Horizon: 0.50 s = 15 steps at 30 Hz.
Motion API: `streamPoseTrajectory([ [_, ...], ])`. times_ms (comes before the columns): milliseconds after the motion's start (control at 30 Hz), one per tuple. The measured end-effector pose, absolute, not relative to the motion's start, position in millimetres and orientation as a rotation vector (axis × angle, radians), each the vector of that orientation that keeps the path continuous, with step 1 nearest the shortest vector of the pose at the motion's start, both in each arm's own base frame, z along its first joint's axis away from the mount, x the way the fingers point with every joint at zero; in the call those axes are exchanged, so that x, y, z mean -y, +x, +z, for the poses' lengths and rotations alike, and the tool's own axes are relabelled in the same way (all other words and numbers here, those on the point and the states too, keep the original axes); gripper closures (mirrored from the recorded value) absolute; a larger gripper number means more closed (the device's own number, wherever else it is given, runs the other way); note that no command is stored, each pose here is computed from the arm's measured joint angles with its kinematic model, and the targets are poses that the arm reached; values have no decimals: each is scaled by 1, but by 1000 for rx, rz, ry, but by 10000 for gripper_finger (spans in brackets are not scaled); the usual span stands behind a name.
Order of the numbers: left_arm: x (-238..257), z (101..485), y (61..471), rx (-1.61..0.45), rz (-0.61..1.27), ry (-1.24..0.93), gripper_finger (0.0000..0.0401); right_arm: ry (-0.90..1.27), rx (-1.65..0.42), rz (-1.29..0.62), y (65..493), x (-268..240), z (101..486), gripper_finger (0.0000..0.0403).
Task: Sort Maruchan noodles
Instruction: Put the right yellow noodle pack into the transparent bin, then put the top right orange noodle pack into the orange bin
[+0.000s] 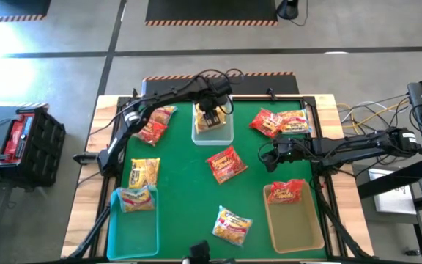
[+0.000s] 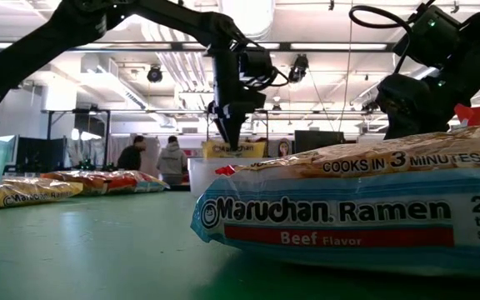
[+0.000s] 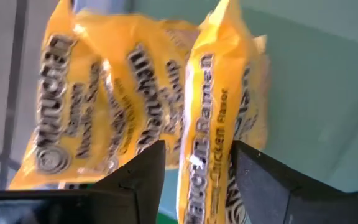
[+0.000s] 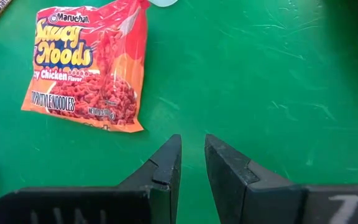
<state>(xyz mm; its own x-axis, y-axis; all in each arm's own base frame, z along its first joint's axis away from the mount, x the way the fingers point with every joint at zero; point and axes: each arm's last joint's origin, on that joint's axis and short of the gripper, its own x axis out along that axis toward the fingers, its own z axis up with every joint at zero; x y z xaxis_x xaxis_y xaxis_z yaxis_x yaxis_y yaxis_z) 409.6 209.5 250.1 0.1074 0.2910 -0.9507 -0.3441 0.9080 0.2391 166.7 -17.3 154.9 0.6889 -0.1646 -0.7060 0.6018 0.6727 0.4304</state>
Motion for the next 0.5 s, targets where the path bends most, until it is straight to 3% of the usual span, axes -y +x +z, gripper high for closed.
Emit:
streamPoseTrajectory([
  [267, -210, 280, 412, -1299, 501, -45, 231, 708, -668, -487, 167, 19, 157, 339],
  [500, -204, 309, 409, -1176, 444, -138, 231, 681, -586, -650, 175, 41, 186, 339],
])
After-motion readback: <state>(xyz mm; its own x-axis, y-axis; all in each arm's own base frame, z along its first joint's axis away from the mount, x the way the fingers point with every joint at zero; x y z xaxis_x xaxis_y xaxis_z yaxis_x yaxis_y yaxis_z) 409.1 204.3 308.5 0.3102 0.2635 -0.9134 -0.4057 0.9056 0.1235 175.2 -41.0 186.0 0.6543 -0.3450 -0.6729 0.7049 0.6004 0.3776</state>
